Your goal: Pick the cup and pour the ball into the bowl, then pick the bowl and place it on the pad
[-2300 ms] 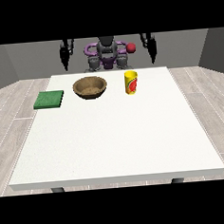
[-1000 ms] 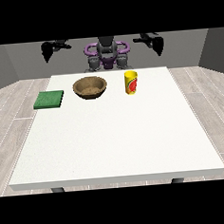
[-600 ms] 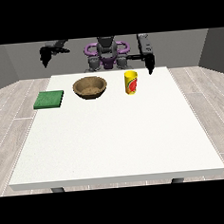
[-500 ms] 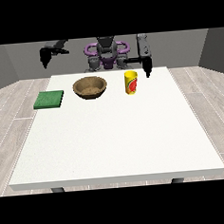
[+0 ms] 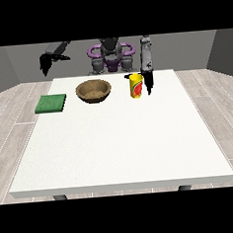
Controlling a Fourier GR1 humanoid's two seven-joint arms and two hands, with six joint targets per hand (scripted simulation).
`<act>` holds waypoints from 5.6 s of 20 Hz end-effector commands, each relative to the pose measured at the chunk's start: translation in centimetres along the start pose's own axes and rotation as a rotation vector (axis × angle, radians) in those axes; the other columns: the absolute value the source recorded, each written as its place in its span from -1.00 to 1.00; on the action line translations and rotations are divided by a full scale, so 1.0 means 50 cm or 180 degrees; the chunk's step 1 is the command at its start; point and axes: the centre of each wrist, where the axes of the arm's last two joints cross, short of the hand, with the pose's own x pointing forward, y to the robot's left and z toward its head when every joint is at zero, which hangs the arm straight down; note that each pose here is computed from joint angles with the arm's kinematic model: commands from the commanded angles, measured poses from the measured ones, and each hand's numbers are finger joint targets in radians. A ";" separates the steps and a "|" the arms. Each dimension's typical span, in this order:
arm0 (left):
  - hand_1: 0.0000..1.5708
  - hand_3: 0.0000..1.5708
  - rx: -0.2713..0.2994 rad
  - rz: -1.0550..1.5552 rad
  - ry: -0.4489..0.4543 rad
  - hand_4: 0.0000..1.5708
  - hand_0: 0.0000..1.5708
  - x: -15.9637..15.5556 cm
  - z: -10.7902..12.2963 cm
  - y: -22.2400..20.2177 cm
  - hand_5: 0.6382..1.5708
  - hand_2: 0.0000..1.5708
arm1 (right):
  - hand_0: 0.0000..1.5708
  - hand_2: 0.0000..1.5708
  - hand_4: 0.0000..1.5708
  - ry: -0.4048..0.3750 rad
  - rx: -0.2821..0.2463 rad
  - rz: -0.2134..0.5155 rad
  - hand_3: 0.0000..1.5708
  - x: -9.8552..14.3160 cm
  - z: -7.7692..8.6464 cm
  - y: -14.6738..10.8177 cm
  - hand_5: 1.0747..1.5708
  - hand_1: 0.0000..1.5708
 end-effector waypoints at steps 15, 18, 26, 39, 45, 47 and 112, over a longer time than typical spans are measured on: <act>0.65 1.00 0.0048 -0.1046 -0.0305 0.82 0.65 -0.070 0.028 0.006 0.32 1.00 | -1.00 -1.00 -1.00 -0.0243 0.0157 0.0079 -1.00 0.022 -0.029 -0.027 1.00 -1.00; 0.68 1.00 0.0115 -0.1070 -0.0256 0.88 0.68 -0.064 0.010 -0.003 0.31 1.00 | -1.00 -1.00 -1.00 -0.0276 0.0123 0.0093 -1.00 0.048 -0.042 -0.049 1.00 -1.00; 0.76 1.00 -0.0232 -0.2155 -0.0051 1.00 0.76 -0.015 -0.056 0.097 0.51 1.00 | -1.00 -1.00 -1.00 0.0518 -0.0075 0.0073 -1.00 -0.026 0.032 -0.104 0.99 -1.00; 0.90 1.00 -0.0455 -0.3158 0.0017 1.00 0.90 0.121 -0.252 -0.015 0.36 1.00 | -1.00 -1.00 -1.00 0.0466 -0.0223 0.0012 -1.00 -0.064 0.029 -0.138 0.99 -1.00; 0.90 1.00 -0.0365 -0.3697 -0.0177 0.92 0.90 0.160 -0.288 -0.089 0.30 1.00 | -1.00 -1.00 -1.00 0.0479 -0.0179 -0.0105 -1.00 -0.106 0.053 -0.114 0.99 -1.00; 0.91 1.00 -0.0627 -0.3925 -0.0103 0.94 0.91 0.124 -0.244 -0.125 0.29 1.00 | -1.00 -1.00 -1.00 0.0703 -0.0248 -0.0029 -1.00 -0.076 0.029 -0.137 1.00 -1.00; -1.00 -1.00 -0.0778 -0.0516 0.0257 -1.00 -1.00 0.140 -0.098 -0.053 0.99 -1.00 | -1.00 -1.00 -0.69 0.0870 -0.0887 -0.0353 -1.00 -0.244 -0.037 0.154 0.98 -1.00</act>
